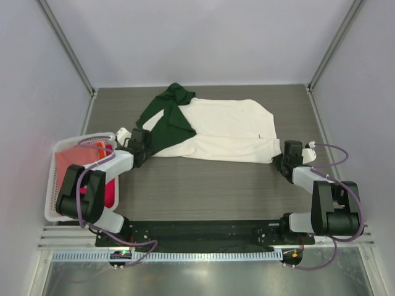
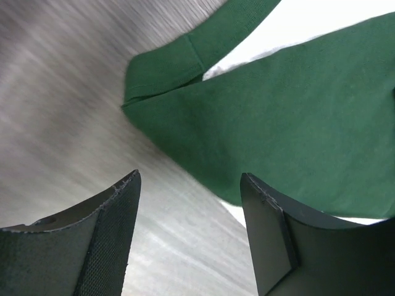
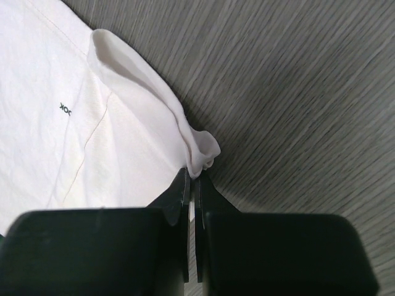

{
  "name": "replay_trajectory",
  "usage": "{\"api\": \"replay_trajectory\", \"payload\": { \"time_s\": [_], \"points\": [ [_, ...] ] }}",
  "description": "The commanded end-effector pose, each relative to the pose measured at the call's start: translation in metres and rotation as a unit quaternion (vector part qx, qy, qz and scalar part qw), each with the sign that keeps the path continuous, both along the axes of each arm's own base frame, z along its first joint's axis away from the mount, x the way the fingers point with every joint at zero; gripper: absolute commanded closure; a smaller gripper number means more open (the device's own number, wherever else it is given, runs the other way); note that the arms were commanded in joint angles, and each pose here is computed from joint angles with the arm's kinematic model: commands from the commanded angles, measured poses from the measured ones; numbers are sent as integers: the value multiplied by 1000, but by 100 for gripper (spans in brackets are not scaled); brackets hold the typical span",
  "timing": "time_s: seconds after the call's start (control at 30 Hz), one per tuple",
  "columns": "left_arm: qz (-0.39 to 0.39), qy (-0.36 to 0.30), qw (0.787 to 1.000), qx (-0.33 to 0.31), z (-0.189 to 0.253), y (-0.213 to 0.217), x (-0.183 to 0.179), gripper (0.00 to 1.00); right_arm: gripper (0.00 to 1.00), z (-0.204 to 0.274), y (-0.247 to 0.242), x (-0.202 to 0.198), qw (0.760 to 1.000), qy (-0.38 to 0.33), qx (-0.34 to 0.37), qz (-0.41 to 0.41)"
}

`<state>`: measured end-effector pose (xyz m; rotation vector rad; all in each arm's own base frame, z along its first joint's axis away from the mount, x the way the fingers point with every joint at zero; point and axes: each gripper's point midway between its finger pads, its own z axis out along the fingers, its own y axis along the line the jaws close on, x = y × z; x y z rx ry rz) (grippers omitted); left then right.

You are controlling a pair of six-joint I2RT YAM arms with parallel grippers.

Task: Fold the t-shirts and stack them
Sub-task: Flatten the tshirt out

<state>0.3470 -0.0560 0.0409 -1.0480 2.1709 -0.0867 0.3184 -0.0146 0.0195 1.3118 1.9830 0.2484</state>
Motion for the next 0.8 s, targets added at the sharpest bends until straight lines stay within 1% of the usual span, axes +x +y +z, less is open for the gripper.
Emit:
{"api": "replay_trajectory", "payload": {
  "time_s": [0.0, 0.1, 0.13, 0.23, 0.27, 0.3, 0.4, 0.43, 0.47, 0.5, 0.53, 0.57, 0.6, 0.63, 0.67, 0.7, 0.73, 0.77],
  "points": [
    [11, -45, 999, -29, 3, -8, 25, 33, 99, 11, -7, 3, 999, -21, -29, 2],
    [24, -39, 999, -27, -10, -8, 27, 34, 99, 15, -1, 9, 999, -29, -24, 21],
    [33, -40, 998, -32, -12, -8, 29, 36, 99, 15, 0, 9, 999, -28, -22, 26],
    [43, -29, 998, -35, -26, -8, 29, 68, 99, 14, 0, 8, 999, -24, -25, 27],
    [50, -26, 998, -38, -28, -7, 27, 95, 99, 14, -2, 7, 999, -22, -28, 25],
    [52, -24, 998, -39, -29, -8, 27, 100, 99, 16, -4, 6, 999, -22, -32, 19],
    [59, -19, 998, -27, -27, -3, 21, 100, 99, 16, -12, 3, 999, -13, -46, 3],
    [64, -25, 997, -23, -20, -1, 25, 100, 99, 15, -13, 1, 999, -3, -48, 0],
    [65, -14, 998, -15, -19, 1, 22, 100, 99, 17, -15, 3, 999, 0, -51, -4],
    [65, -17, 998, -13, -11, 0, 27, 100, 99, 30, -16, 15, 998, -14, -54, -5],
    [64, -24, 998, -13, 7, -1, 36, 100, 99, 28, -18, 12, 998, 7, -56, -6],
    [61, -33, 997, -12, 21, -2, 42, 100, 99, 36, -20, 17, 998, 5, -59, -8],
    [54, -39, 998, -8, 35, -3, 47, 100, 99, 63, -26, 34, 997, -19, -68, -12],
    [54, -60, 997, -9, 60, -3, 53, 100, 99, 73, -27, 38, 997, -18, -68, -9],
    [53, -82, 995, -4, 93, -4, 62, 100, 99, 91, -30, 45, 997, -34, -69, -9],
    [54, -96, 994, 1, 112, -2, 62, 100, 99, 127, -32, 60, 995, -68, -72, -6],
    [48, -100, 994, 12, 129, 1, 58, 100, 99, 140, -35, 59, 995, -69, -75, -7],
    [47, -131, 990, 8, 162, 2, 55, 100, 99, 163, -37, 60, 993, -89, -83, -9]
  ]
}}
